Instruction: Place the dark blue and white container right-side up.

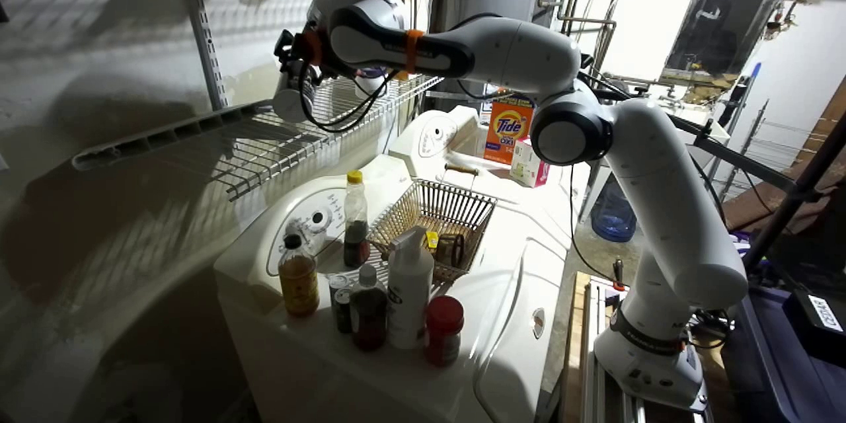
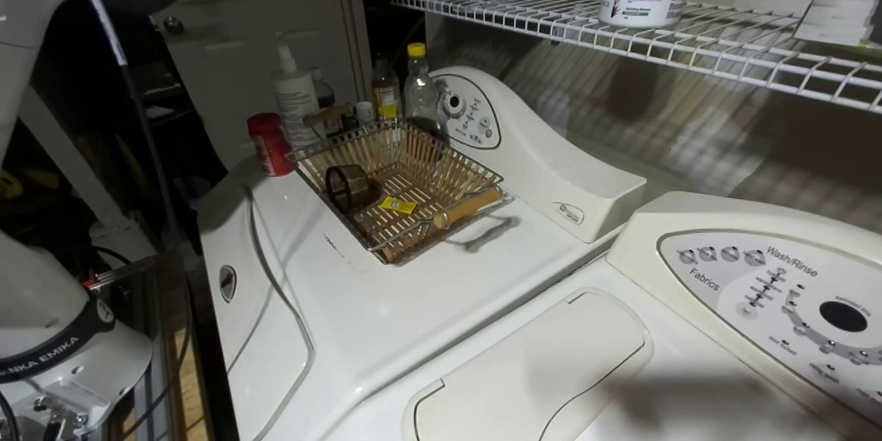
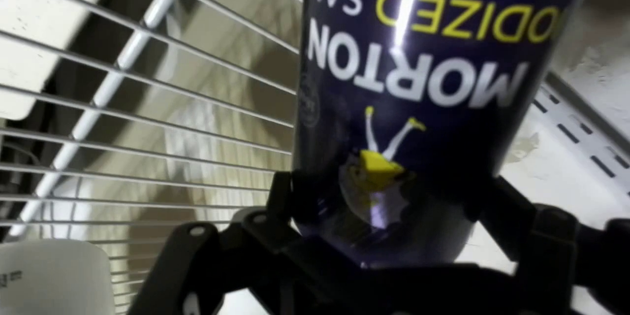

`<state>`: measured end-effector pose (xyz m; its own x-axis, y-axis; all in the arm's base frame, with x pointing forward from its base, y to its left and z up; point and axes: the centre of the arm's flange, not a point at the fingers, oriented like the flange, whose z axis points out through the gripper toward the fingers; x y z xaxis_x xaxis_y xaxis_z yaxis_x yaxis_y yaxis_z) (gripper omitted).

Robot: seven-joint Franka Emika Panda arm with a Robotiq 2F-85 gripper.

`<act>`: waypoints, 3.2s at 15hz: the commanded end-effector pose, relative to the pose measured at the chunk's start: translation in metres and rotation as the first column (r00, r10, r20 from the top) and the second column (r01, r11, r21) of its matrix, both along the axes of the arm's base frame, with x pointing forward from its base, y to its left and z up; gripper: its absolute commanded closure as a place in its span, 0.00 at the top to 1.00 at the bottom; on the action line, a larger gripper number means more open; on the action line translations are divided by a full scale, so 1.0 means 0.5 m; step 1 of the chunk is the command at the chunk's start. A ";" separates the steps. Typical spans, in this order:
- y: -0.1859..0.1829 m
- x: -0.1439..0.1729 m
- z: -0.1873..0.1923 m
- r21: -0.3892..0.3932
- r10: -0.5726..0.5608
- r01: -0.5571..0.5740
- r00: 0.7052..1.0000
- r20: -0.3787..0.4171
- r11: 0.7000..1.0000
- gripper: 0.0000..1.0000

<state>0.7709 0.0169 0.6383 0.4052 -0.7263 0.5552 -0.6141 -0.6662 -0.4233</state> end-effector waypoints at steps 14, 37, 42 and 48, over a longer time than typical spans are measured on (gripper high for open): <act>0.072 -0.117 0.037 -0.403 0.529 -0.439 0.836 0.142 0.803 0.67; 0.080 -0.217 0.003 -0.614 0.684 -0.430 0.682 0.259 0.662 0.67; 0.105 -0.221 -0.033 -0.736 0.803 -0.470 0.573 0.166 0.488 0.67; 0.086 -0.214 -0.042 -0.817 0.828 -0.376 0.522 0.205 0.438 0.67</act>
<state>0.6680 0.0836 0.6149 0.1317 0.1824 0.9744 0.2469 -0.9580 0.1459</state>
